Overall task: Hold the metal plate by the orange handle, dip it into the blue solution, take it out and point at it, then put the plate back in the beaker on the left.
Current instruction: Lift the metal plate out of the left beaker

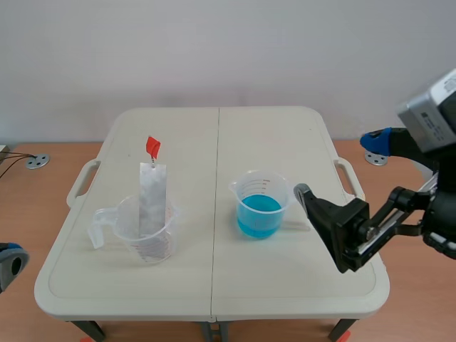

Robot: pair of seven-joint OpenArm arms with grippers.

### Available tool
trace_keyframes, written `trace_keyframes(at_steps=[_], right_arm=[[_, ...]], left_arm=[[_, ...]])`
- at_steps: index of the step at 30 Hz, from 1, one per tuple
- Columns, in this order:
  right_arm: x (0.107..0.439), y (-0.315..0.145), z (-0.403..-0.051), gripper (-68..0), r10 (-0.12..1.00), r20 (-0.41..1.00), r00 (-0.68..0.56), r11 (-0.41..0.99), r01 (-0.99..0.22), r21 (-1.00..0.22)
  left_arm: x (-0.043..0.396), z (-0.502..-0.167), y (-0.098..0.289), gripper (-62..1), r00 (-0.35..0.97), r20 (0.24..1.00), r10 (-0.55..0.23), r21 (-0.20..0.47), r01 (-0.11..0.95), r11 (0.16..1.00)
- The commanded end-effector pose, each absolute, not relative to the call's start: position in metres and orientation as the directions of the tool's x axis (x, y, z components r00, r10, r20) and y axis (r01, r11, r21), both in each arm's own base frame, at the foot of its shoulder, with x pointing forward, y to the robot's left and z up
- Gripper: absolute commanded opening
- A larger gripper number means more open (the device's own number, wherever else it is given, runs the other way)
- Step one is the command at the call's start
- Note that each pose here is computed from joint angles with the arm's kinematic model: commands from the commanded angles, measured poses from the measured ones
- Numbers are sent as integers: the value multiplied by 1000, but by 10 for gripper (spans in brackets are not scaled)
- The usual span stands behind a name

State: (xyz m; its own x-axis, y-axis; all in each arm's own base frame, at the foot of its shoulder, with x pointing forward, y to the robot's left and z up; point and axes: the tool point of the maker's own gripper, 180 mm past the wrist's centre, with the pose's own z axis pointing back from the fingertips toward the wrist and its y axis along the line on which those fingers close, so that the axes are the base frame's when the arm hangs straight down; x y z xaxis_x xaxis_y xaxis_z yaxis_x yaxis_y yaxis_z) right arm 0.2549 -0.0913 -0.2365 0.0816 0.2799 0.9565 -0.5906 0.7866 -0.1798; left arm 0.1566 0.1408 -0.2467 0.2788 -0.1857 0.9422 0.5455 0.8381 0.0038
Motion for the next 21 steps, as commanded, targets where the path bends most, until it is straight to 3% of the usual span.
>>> trace_keyframes(at_steps=[1,9,21], right_arm=[[261,-87,-226,-12,267,963,46,786,-588,-190],[272,-64,-227,-12,245,969,20,758,-627,-179],[300,-37,-243,-12,216,976,26,737,-660,-146]], left_arm=[[156,-241,142,-559,266,949,-170,2,534,845],[144,-249,153,-559,271,931,-245,82,497,864],[139,-255,157,-559,269,929,-254,97,485,869]])
